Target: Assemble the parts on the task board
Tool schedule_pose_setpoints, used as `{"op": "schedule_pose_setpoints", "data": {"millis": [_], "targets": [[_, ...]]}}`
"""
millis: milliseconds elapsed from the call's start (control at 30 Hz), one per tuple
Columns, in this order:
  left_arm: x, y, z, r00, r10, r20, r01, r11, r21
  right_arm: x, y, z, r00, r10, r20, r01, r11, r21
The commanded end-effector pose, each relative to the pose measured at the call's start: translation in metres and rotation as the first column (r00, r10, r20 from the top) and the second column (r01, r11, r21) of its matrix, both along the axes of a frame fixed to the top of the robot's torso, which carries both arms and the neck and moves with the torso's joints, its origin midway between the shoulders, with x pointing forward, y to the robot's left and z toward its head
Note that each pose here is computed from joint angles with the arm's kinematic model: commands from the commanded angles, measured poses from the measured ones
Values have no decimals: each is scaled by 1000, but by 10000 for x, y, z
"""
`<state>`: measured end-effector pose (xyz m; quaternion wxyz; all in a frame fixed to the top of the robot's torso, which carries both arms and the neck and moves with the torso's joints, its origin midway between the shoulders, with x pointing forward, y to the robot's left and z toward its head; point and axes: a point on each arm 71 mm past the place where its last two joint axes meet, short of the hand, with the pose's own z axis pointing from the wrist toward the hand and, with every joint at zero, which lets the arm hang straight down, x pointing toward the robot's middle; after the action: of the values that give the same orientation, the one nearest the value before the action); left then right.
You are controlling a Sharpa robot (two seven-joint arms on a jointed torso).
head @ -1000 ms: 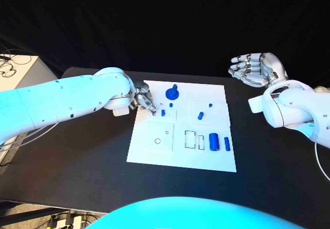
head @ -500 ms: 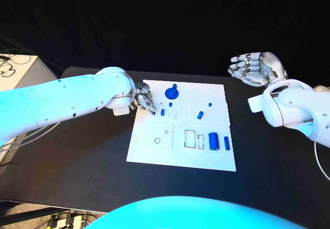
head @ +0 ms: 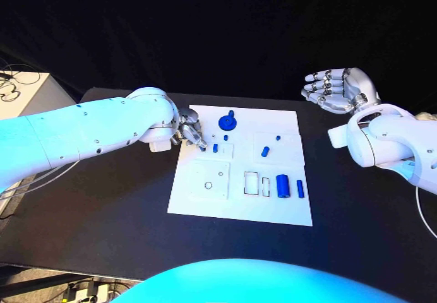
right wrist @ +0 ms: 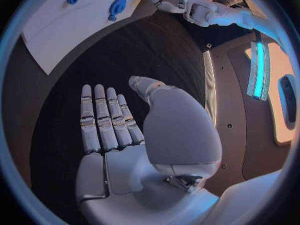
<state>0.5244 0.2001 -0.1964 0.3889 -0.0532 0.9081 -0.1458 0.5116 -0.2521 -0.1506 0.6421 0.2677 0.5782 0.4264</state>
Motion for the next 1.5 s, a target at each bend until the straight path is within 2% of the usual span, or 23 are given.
{"op": "schedule_pose_setpoints", "data": {"millis": [33, 300, 700, 1067, 1500], "targets": [[-28, -27, -33, 998, -40, -38, 41, 999, 11, -1, 14, 2, 1000, 18, 1, -18, 1000, 0], [-35, -10, -51, 996, -36, -82, 35, 999, -12, 1, 16, -1, 1000, 21, -2, -21, 1000, 0], [30, 44, -46, 994, -12, -113, 10, 1000, -25, 6, 34, -9, 1000, 25, -4, -25, 1000, 0], [82, 13, -69, 991, -5, -134, 5, 1000, -1, 2, 50, -9, 1000, 29, -2, -29, 1000, 1], [138, -71, -88, 986, -26, -163, 32, 999, 36, -1, 64, -11, 999, 32, -1, -32, 999, 1]]}}
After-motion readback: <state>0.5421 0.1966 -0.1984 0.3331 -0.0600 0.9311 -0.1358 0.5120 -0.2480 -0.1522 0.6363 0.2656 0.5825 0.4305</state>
